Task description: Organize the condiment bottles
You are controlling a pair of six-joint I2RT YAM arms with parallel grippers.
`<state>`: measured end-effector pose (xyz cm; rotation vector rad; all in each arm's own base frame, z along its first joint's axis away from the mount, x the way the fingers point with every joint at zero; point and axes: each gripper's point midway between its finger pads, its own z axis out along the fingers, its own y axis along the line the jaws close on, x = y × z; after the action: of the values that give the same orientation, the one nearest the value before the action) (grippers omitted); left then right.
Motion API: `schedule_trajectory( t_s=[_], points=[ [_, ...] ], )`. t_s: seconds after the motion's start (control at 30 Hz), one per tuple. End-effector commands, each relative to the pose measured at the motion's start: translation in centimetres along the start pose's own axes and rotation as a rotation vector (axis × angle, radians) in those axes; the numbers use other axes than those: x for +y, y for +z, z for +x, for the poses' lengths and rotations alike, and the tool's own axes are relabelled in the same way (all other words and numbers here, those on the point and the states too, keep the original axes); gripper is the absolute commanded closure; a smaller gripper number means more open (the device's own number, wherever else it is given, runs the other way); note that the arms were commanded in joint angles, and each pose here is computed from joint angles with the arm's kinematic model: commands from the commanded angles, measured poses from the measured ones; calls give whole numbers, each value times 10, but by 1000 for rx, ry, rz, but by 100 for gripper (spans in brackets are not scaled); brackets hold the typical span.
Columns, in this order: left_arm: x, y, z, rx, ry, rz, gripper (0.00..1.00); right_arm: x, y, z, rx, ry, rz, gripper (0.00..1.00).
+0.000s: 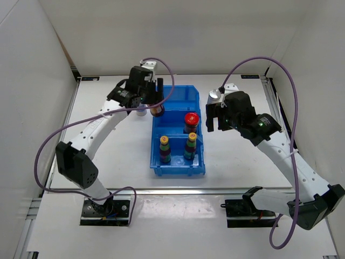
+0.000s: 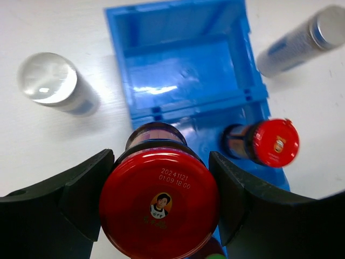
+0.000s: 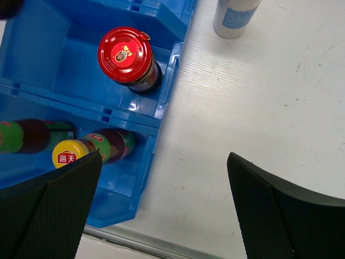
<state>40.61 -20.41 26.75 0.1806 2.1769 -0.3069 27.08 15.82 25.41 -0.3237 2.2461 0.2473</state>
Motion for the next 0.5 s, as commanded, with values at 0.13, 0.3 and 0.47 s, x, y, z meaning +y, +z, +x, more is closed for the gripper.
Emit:
schedule_trajectory(
  t_s=[0.13,0.3,0.47],
  points=[
    [-60,23,8,2,31,151,69,1,-6,-8,-19,-1,-4,0],
    [-60,50,38,79,45,135,67,-1,-9,-8,-21,-1,5,0],
    [-55,68,58,127,52,107,60,-4,-11,-4,-15,-2,16,0]
  ],
)
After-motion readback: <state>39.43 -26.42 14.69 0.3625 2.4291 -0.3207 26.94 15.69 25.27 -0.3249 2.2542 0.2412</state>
